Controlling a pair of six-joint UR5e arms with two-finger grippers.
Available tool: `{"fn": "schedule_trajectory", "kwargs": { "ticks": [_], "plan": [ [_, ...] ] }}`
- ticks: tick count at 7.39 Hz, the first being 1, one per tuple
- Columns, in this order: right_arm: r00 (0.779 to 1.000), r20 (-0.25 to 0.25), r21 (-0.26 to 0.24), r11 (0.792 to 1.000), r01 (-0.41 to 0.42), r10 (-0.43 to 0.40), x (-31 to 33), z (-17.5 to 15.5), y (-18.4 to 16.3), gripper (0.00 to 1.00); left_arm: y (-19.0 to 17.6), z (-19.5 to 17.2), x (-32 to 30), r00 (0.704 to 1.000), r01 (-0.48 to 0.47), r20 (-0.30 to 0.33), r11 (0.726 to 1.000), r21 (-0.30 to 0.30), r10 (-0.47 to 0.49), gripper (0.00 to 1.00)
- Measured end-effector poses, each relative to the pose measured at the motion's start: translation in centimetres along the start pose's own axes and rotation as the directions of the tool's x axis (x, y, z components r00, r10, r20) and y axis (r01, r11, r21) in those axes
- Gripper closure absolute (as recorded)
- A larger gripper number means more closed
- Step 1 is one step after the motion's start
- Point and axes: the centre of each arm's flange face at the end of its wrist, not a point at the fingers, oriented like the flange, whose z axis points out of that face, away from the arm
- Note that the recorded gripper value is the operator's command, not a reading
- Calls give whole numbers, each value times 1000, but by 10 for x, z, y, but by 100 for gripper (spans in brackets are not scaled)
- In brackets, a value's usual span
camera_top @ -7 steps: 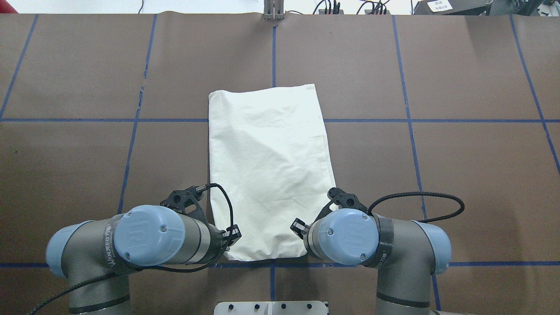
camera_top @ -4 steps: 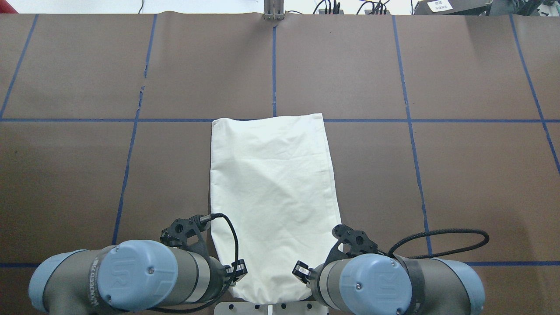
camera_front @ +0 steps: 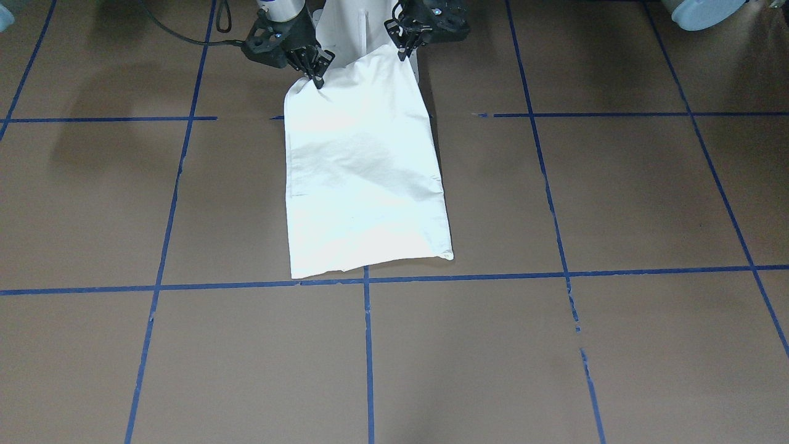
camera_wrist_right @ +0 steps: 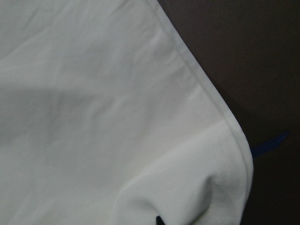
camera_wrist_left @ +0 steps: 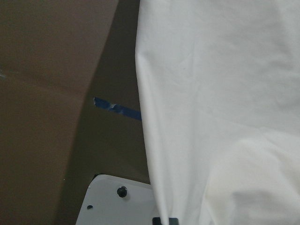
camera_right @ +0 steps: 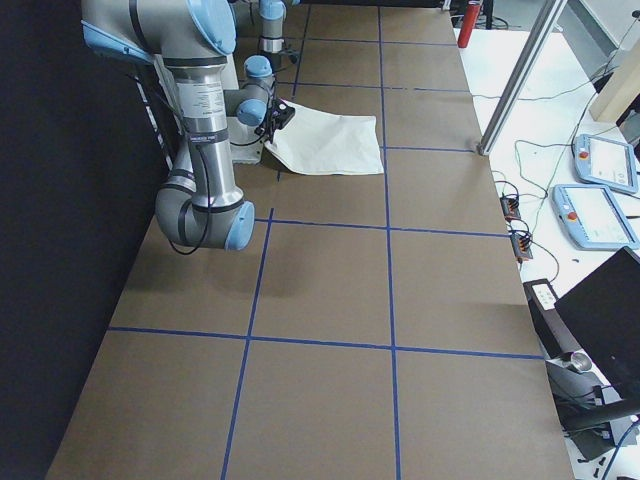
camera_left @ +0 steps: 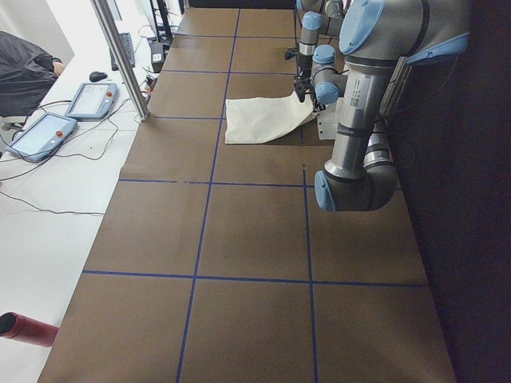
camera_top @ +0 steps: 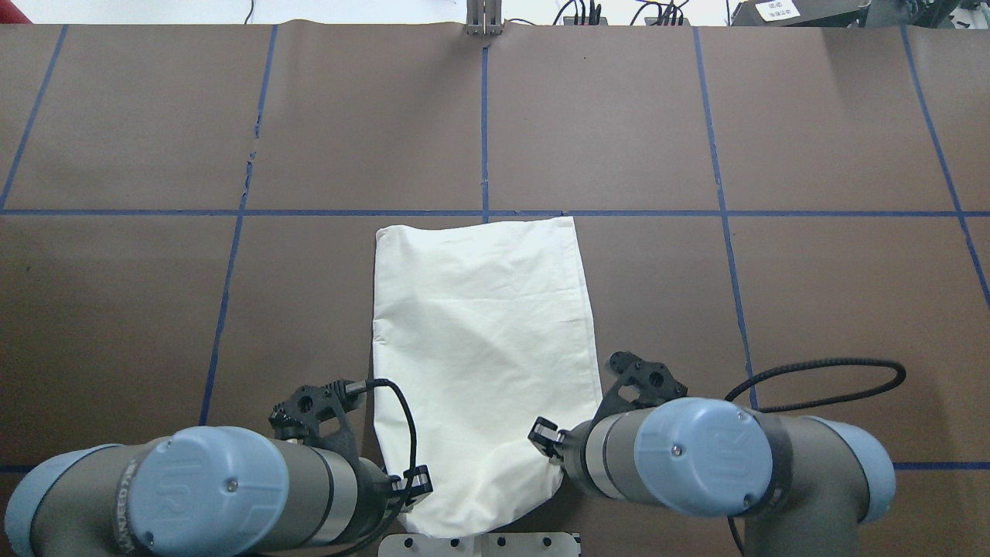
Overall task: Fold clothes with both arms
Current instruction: 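Lift the near end with both grippers and fold it away from the robot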
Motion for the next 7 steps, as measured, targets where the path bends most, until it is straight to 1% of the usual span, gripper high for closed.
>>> {"fn": "schedule_trajectory", "kwargs": {
  "ticks": [1,2,3,4,5,6,7],
  "plan": [
    [1000,16,22,1000,5,-5,-19,-7,-35,100,-41,-11,6,1000,-22,-14,998,59,23,100],
    [1000,19,36,999,0,-1,-47,-9,-78,100,-96,-20,12,999,-42,-13,992,119,44,100],
    [1000,18,39,999,-15,14,-78,-9,-125,100,-158,-24,18,998,-54,-12,985,166,57,100],
    [999,20,41,999,-33,32,-107,-4,-167,100,-209,-17,22,998,-53,-20,977,205,58,100],
    [999,14,49,997,-51,50,-129,12,-202,99,-248,-2,20,998,-48,-32,972,232,56,100],
    [998,3,56,996,-66,66,-145,32,-228,1,-275,16,17,998,-43,-42,968,248,55,1],
    [997,-5,61,995,-74,74,-155,48,-243,0,-293,32,18,997,-41,-48,966,257,55,0]
  ]
}}
